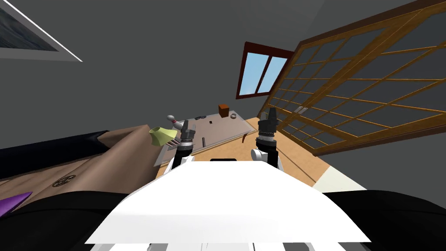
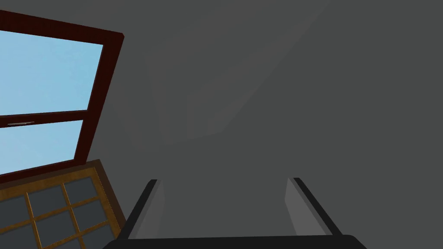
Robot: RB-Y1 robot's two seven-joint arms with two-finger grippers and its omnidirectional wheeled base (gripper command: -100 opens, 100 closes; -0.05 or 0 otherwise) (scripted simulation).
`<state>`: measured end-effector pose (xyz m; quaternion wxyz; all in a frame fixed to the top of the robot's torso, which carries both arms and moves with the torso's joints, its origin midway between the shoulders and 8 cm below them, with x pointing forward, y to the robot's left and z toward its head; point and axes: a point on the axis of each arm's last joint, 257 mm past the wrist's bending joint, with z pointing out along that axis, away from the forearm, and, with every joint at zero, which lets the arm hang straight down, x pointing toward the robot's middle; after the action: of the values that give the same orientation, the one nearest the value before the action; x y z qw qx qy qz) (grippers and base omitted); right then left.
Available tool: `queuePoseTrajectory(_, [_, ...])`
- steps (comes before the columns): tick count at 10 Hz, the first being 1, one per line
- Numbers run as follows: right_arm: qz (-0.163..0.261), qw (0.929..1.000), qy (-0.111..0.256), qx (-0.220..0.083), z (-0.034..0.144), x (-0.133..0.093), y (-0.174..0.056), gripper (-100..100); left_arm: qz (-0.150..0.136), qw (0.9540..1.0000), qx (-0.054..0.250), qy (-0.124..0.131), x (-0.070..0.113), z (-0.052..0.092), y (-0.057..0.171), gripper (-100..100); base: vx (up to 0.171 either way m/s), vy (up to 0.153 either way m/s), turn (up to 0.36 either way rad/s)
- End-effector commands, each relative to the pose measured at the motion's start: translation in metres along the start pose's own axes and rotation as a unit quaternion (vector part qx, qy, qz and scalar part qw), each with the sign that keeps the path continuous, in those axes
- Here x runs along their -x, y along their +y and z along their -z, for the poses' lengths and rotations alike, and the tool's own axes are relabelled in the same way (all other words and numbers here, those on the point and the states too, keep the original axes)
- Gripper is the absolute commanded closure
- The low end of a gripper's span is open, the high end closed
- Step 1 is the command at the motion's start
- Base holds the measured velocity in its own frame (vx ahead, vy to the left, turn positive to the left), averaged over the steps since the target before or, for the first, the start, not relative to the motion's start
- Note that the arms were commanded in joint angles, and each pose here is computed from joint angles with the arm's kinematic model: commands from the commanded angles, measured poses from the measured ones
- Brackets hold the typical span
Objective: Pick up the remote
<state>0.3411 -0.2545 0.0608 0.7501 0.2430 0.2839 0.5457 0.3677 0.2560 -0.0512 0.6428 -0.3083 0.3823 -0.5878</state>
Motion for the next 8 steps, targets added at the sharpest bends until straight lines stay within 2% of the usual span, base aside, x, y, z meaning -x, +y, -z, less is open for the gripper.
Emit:
queuePoseTrajectory(1, [0.000, 1.0000, 0.000, 0.000, 0.000, 0.000, 0.000, 0, -0.009, 0.9994, 0.032, 0.005, 0.002, 0.008, 0.027, -100, -0.021, -0.006, -0.193])
queuePoseTrajectory(3, [0.000, 1.0000, 0.000, 0.000, 0.000, 0.000, 0.000, 0, -0.026, 0.9953, 0.092, 0.015, 0.008, 0.024, 0.069, -100, -0.030, -0.006, -0.288])
queuePoseTrajectory(4, [0.000, 1.0000, 0.000, 0.000, 0.000, 0.000, 0.000, 0, -0.027, 0.9950, 0.095, 0.015, 0.008, 0.025, 0.072, -100, -0.022, -0.003, -0.112])
queuePoseTrajectory(5, [0.000, 1.0000, 0.000, 0.000, 0.000, 0.000, 0.000, 0, -0.037, 0.9906, 0.130, 0.020, 0.012, 0.036, 0.096, -100, -0.016, -0.011, -0.190])
queuePoseTrajectory(6, [0.000, 1.0000, 0.000, 0.000, 0.000, 0.000, 0.000, 0, -0.037, 0.9906, 0.130, 0.020, 0.012, 0.036, 0.096, -100, -0.011, -0.004, -0.132])
queuePoseTrajectory(8, [0.000, 1.0000, 0.000, 0.000, 0.000, 0.000, 0.000, 0, -0.058, 0.9782, 0.197, 0.033, 0.022, 0.062, 0.141, -100, -0.011, -0.008, -0.349])
